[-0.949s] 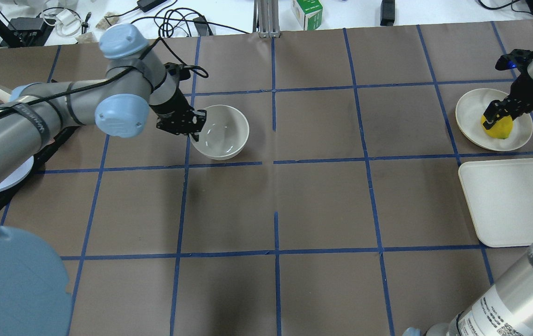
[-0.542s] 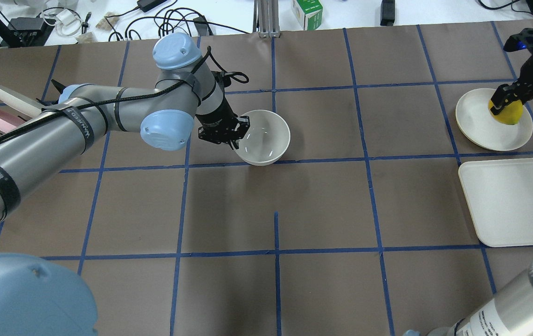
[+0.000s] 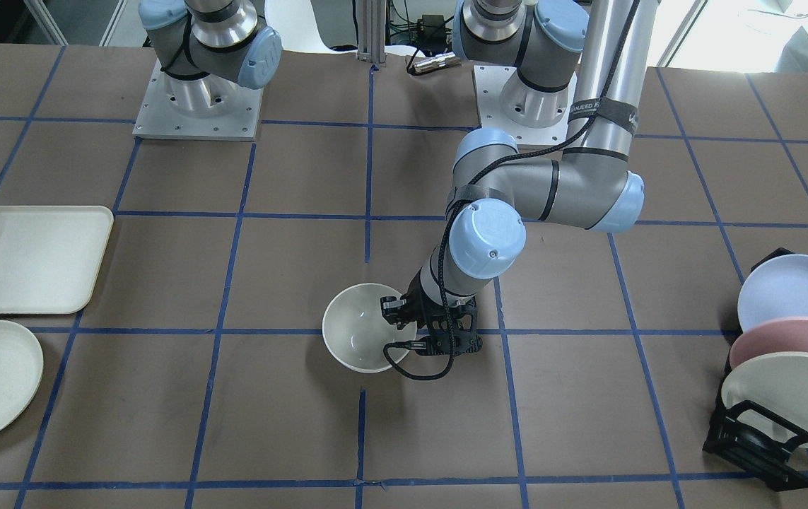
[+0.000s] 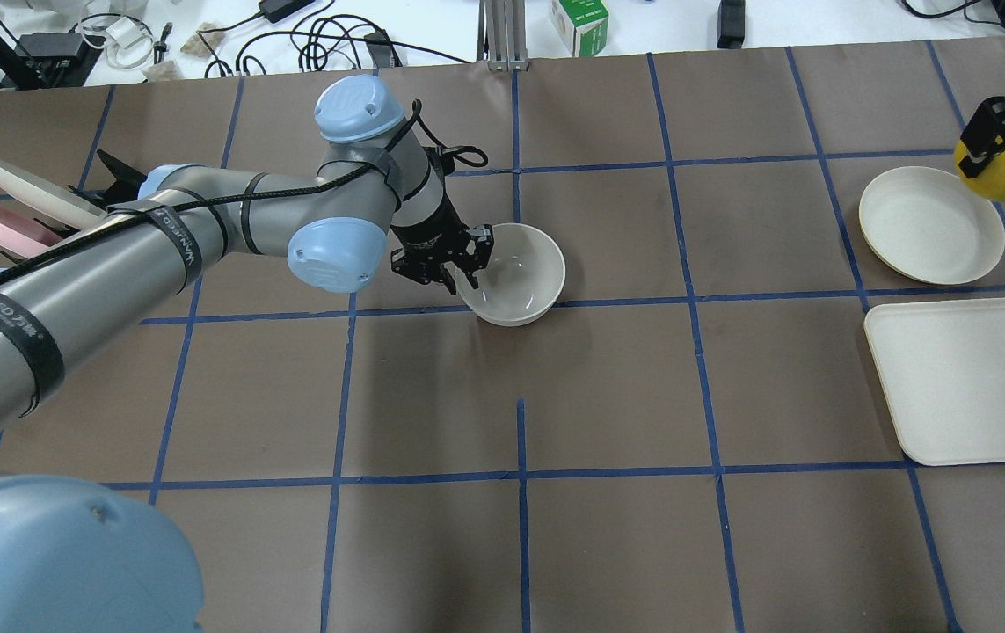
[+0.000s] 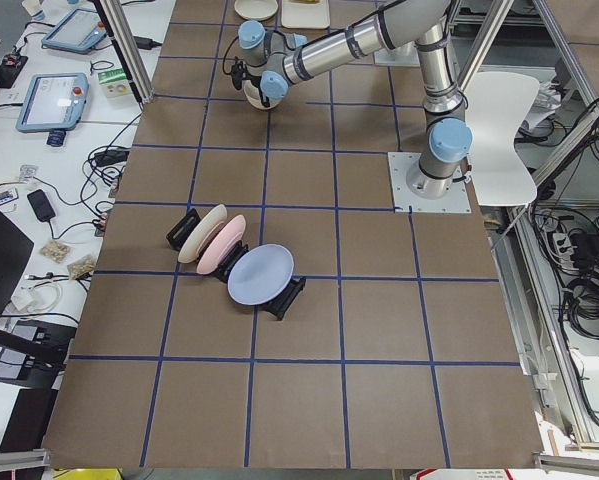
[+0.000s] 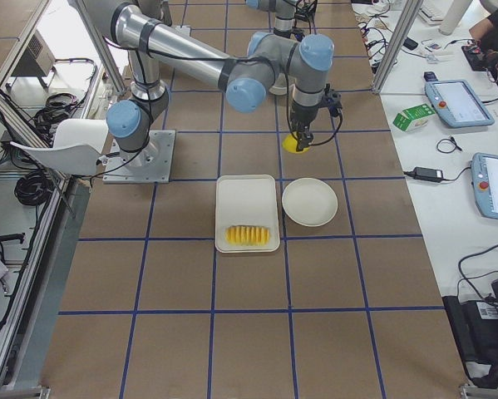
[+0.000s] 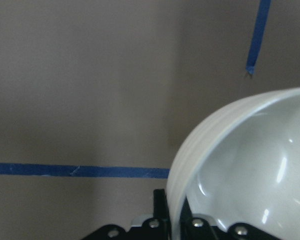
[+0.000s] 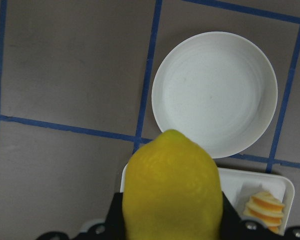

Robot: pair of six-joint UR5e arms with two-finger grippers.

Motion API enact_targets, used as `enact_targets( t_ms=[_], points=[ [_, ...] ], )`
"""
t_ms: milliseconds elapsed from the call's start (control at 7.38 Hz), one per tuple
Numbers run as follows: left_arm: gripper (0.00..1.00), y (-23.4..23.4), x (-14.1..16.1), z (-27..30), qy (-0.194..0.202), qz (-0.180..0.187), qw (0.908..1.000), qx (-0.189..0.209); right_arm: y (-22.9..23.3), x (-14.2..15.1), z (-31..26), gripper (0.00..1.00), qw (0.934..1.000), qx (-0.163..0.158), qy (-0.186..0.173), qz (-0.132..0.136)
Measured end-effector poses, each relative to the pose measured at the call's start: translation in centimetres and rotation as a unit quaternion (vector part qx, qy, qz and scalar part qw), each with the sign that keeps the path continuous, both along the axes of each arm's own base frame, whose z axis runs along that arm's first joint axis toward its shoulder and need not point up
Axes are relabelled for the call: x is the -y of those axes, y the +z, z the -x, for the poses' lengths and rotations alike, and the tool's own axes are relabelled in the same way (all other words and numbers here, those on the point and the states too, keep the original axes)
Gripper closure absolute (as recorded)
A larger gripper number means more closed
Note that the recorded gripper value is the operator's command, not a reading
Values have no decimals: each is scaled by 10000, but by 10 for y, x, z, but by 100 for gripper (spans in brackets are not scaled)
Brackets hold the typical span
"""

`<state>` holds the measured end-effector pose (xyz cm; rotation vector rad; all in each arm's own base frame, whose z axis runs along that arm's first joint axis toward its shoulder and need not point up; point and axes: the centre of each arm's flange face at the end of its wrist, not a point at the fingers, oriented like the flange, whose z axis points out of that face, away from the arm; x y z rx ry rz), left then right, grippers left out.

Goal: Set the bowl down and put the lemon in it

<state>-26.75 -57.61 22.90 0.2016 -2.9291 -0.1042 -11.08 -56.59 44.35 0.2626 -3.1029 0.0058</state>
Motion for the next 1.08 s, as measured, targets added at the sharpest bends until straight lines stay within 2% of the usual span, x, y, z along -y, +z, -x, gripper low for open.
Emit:
enact_targets(
  t_ms=[271,542,678,949,1085],
  points=[
    [0,51,14,-23,-107,434,9990,71,16,-9,-68,58,9999,33,-166,-24],
    [0,113,15,-72,-368,602,9973,221,8,-4,-165,57,9986,62,-523,-35],
    [0,143,5,-100,-498,553,9963,429,-1,-3,-221,57,9978,82,-655,-11],
    [0,210,-31,-135,-768,369,9922,908,-27,-6,-338,55,9959,176,-849,256],
    [0,240,-48,-142,-821,321,9903,1073,-46,-12,-390,55,9961,230,-776,343]
  ],
)
